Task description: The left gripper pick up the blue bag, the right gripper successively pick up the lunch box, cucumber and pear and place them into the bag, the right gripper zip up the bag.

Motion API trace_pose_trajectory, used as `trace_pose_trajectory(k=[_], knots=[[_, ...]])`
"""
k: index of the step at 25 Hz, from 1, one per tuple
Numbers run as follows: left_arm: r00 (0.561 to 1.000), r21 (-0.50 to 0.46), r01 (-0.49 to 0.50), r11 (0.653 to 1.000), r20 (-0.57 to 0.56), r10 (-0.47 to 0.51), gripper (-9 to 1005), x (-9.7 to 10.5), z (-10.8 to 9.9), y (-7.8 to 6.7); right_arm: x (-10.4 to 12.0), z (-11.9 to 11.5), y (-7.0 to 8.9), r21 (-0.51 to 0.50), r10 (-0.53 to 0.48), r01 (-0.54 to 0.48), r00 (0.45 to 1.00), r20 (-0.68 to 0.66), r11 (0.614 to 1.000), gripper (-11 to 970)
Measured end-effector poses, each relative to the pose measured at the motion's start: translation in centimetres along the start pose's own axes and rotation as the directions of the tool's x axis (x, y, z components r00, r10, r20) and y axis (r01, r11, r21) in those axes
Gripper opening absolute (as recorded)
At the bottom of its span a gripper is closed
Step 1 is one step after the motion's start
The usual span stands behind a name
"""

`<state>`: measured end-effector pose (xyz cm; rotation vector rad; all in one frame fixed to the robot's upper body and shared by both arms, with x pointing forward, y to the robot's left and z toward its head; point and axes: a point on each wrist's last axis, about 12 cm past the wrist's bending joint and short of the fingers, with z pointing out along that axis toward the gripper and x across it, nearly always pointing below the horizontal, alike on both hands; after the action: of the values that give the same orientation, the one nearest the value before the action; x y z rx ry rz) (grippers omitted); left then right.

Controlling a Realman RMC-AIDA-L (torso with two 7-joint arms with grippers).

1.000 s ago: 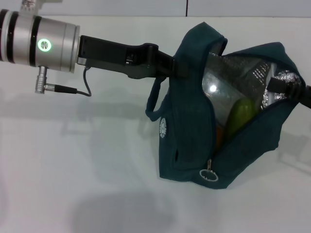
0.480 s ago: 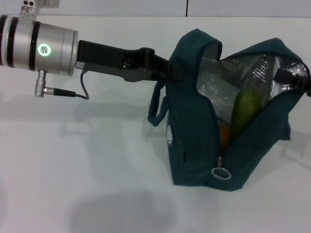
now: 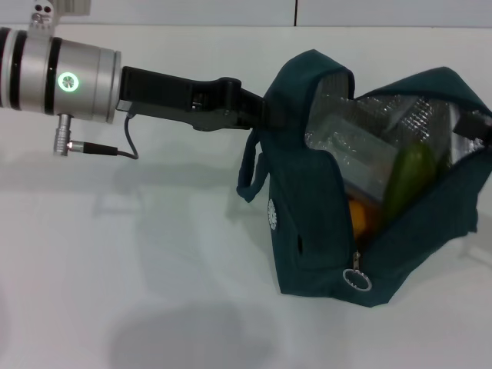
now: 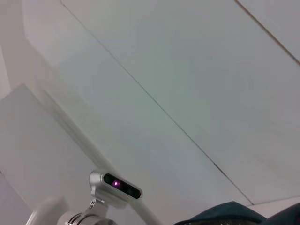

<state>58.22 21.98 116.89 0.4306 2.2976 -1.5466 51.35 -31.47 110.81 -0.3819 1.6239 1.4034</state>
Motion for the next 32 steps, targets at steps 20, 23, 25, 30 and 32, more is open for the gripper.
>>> trace_pose_trajectory(k=[20,23,25,30,32], knots=[[1.000,-0.047,0.001,0.999,-0.011,-0.001,45,0.5,-0.2,0.8,0.8,-6.8,2.9,0.026,-0.353,0.353,0.925,0.143,0.935,869],[1.000,-0.053,0.003,0.999,-0.005,-0.003,45,0.5,-0.2,0.9,3.6,-6.4,3.7,0.011,-0.461,0.463,0.879,0.117,0.886,877],[1.000,-0.058,0.004,0.998,0.001,-0.004,45,0.4,-0.3,1.0,5.7,-5.5,4.0,-0.009,-0.526,0.529,0.846,0.087,0.849,876],[1.000,-0.062,0.009,0.998,0.006,-0.009,46,0.5,-0.2,1.0,10.0,-3.7,4.6,-0.064,-0.601,0.604,0.797,0.058,0.794,874],[1.000,-0.060,0.016,0.998,0.006,-0.016,46,0.6,-0.2,1.1,10.8,-3.4,4.6,-0.069,-0.603,0.606,0.796,0.054,0.793,873]])
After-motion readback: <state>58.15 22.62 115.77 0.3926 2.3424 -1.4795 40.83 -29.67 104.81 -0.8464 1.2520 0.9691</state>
